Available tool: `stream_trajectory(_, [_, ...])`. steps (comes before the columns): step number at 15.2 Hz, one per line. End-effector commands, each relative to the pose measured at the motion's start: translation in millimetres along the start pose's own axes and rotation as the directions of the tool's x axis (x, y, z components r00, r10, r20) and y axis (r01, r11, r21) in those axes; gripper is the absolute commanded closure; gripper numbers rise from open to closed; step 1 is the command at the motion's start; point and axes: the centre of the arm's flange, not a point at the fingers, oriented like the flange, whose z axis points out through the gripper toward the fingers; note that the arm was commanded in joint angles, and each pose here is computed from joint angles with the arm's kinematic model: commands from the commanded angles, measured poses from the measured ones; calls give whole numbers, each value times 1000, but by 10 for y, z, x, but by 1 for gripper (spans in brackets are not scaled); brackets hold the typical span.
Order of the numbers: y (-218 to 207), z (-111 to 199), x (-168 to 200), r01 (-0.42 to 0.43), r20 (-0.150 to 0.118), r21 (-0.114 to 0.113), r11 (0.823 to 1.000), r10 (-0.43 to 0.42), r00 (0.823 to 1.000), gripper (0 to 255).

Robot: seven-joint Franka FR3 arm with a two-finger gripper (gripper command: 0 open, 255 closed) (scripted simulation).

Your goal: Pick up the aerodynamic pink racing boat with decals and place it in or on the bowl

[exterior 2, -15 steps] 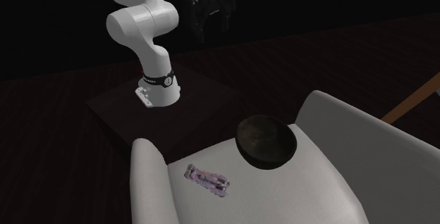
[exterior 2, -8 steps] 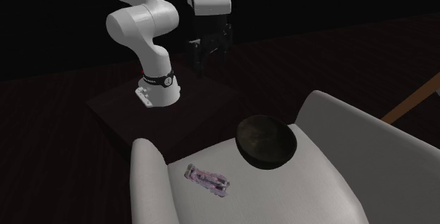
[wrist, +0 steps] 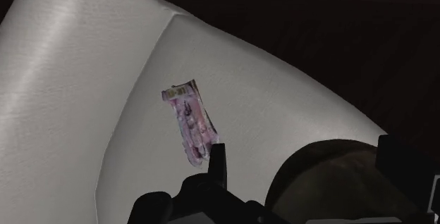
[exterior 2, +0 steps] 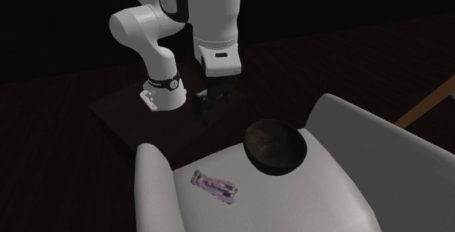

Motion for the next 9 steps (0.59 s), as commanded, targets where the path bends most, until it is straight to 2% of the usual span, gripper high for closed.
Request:
stream_trajectory(1, [88,224,66,23,-1,-17,1000,-23,1000,0])
stream_trajectory(9, [513,1089,380,107,4,-81,991,-107,994,0])
